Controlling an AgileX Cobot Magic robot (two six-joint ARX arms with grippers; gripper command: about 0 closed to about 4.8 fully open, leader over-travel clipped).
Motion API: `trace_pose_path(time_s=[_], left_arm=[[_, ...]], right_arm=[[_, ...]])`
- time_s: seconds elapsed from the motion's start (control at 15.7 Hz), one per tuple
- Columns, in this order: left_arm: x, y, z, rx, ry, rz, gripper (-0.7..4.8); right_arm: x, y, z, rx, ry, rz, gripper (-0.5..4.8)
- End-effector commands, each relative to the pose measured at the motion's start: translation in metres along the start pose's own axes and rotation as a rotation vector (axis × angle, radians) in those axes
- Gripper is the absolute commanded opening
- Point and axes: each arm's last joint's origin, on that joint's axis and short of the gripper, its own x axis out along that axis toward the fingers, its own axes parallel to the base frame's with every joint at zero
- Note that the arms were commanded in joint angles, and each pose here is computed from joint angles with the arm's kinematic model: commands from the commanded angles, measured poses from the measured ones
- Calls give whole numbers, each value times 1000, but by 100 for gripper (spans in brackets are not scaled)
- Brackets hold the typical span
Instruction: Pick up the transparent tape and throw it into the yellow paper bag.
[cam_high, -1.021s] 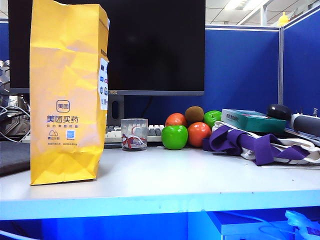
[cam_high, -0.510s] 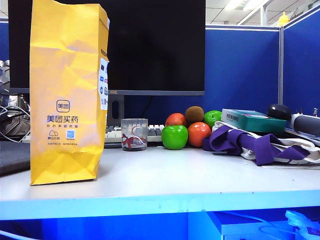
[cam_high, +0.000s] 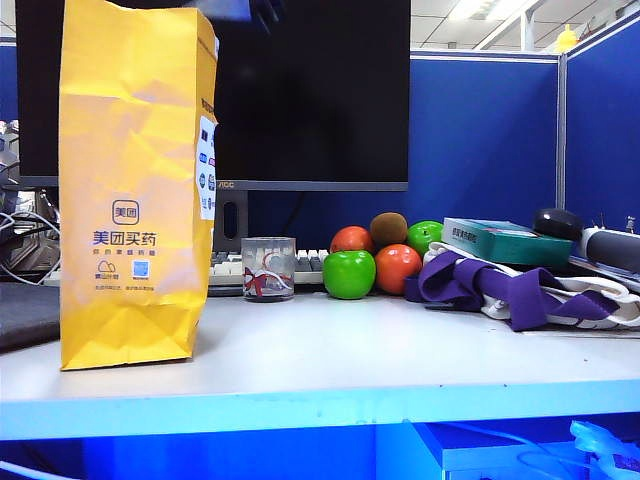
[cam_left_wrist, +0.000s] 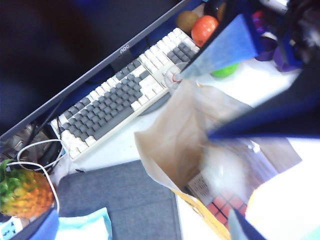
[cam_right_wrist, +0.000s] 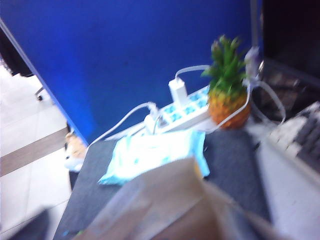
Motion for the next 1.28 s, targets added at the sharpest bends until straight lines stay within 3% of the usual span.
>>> trace_pose_path(time_s=[0.06, 0.19, 0.32, 0.51, 0.7, 0.83, 0.89, 1.02, 1.28], left_arm=[[-1, 1, 3, 1, -31, 10, 467], [-8, 3, 1, 1, -15, 90, 466], [-55, 1, -8, -20, -116, 151, 467], [-127, -8, -28, -78, -333, 173, 467], [-175, -22, -61, -72, -470, 172, 468], [-197, -38, -103, -100, -558, 187, 479], [-201, -45, -123, -128, -595, 223, 479], [-193, -55, -156, -167, -631, 282, 479], [-129, -61, -169, -193, -511, 233, 479]], right_arm=[[-9, -1, 10, -30, -46, -56, 479], [-35, -3, 27, -56, -104, -159, 479], [-111, 13, 69, -147, -238, -261, 479], [-193, 63, 102, -298, -346, -317, 479], [-231, 116, 104, -476, -339, -360, 479], [-246, 138, 83, -538, -284, -381, 479], [-252, 144, 68, -541, -271, -446, 479], [-264, 151, 23, -519, -248, -678, 479], [-263, 146, -95, -380, -406, -784, 479]])
